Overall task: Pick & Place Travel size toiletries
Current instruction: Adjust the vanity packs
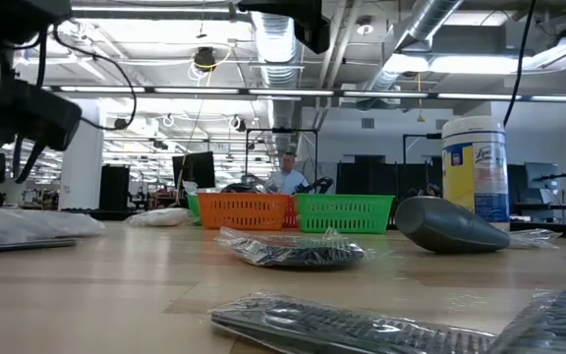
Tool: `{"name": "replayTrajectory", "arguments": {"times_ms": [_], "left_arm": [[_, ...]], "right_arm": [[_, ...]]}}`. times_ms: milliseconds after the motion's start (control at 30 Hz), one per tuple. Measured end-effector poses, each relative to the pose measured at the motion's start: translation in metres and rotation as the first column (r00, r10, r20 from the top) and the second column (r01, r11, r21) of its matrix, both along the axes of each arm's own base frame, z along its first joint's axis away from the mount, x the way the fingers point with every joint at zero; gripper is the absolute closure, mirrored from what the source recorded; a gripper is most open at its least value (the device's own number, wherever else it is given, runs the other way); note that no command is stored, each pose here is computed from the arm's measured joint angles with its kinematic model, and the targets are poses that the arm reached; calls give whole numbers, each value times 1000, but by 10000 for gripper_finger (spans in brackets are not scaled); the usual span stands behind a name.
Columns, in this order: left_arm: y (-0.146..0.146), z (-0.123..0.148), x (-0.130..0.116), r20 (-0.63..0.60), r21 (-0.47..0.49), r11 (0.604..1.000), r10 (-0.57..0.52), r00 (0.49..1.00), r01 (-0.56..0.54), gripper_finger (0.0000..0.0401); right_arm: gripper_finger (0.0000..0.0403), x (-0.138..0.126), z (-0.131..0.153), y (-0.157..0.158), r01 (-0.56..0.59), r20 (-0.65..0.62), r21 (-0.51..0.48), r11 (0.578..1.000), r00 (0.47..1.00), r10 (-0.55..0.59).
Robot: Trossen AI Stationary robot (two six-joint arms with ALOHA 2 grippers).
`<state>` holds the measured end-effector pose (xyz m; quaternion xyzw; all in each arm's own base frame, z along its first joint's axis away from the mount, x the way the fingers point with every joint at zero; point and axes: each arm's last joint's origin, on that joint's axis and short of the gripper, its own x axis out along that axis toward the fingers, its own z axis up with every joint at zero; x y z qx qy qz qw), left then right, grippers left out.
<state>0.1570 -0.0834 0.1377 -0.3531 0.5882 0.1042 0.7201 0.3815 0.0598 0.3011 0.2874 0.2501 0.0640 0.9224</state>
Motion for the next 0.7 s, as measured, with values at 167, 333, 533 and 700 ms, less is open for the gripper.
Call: {"name": "replayTrajectory", "arguments": {"times_ms": [167, 333, 533, 700], "left_arm": [[4, -5, -7, -56, 33, 999, 6, 998, -4, 401], [6, -6, -8, -59, 76, 997, 18, 998, -14, 401], [8, -7, -11, -77, 122, 992, 33, 997, -23, 401], [12, 1, -15, -82, 186, 982, 52, 995, -36, 401]], "right_arm": [[183, 0, 0, 2, 2, -3, 14, 1000, 1000, -2], [183, -1, 0, 4, -2, -4, 19, 1000, 1000, 2], [183, 0, 2, 5, -3, 13, 22, 1000, 1000, 3], [183, 1, 4, 5, -3, 33, 25, 1000, 999, 2]]}}
